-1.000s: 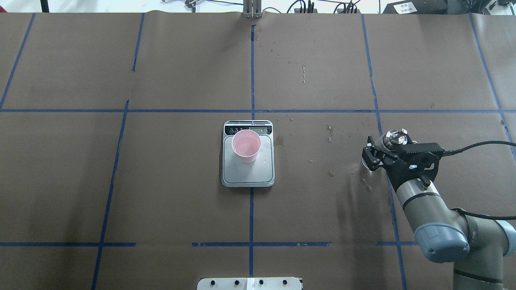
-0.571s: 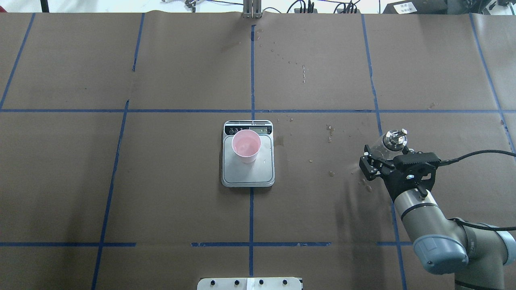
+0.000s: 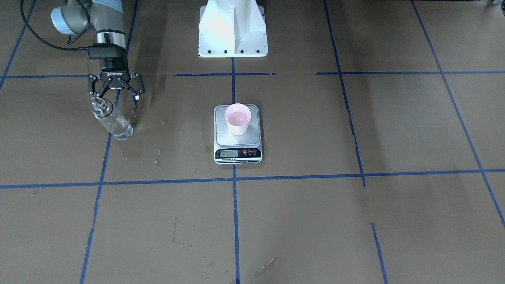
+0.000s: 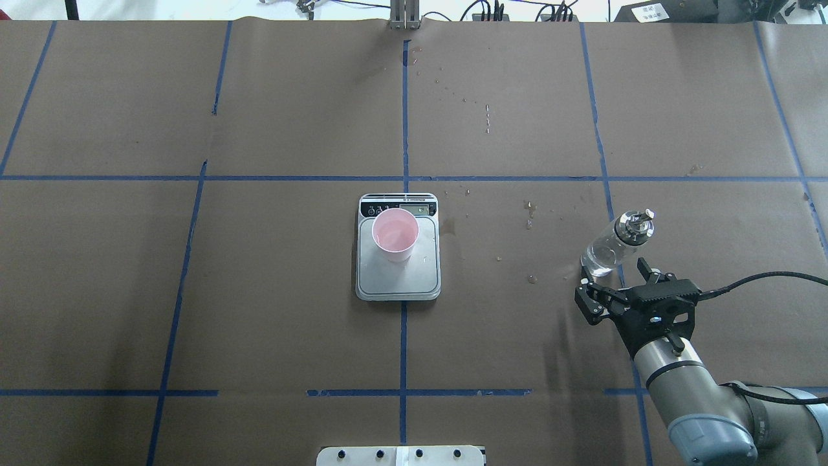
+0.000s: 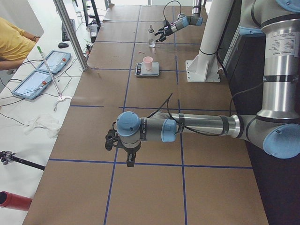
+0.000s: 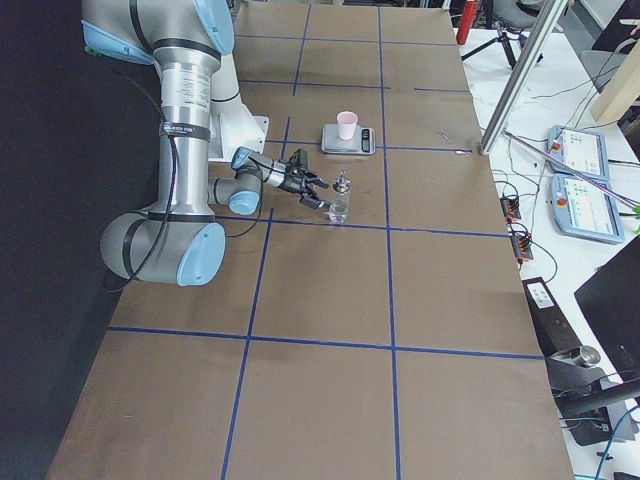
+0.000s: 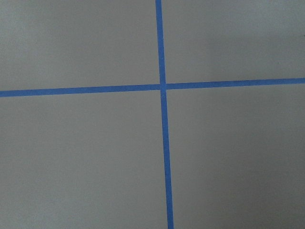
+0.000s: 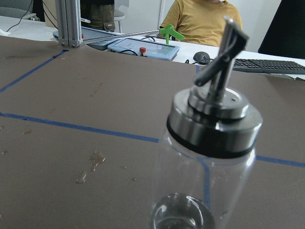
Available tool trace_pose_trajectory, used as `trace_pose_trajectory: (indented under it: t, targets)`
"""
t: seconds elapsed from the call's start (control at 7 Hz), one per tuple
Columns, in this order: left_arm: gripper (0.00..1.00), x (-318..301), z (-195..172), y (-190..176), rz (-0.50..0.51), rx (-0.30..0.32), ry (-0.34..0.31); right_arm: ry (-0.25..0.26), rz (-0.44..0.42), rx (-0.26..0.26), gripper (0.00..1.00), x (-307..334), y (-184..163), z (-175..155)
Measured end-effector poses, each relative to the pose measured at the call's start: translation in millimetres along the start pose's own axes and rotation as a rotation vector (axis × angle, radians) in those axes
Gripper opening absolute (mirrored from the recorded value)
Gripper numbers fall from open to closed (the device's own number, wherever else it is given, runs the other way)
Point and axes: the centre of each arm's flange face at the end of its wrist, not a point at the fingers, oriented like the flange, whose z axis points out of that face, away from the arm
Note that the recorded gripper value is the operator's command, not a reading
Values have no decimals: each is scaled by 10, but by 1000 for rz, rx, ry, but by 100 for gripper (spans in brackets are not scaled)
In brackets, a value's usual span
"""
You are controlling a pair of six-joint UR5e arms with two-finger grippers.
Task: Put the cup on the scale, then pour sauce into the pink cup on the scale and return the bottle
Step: 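Open the right gripper and withdraw it from the bottle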
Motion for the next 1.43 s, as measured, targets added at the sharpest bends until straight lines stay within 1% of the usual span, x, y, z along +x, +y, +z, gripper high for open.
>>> trace_pose_trajectory:
  t: [0.29, 0.57, 0.86, 1.0, 1.14, 1.43]
  targets:
    - [100, 6, -5, -1, 0, 1, 0, 9, -26, -11, 100, 274, 84, -27]
    - [100, 14, -11, -3, 2, 2, 1, -7, -59, -33, 100, 888, 159, -123]
    - [100, 18, -14, -5, 3, 3, 1, -24, -121, -49, 100, 1251, 203, -126]
    - [100, 20, -16, -9, 4, 3, 1, -19, -145, -85, 100, 1411, 154, -33]
    - [100, 23, -19, -11, 5, 4, 1, -18, -166, -140, 100, 1621, 21, 97]
    - [100, 24, -20, -12, 5, 5, 1, -62, -209, -245, 100, 2138, -325, 294]
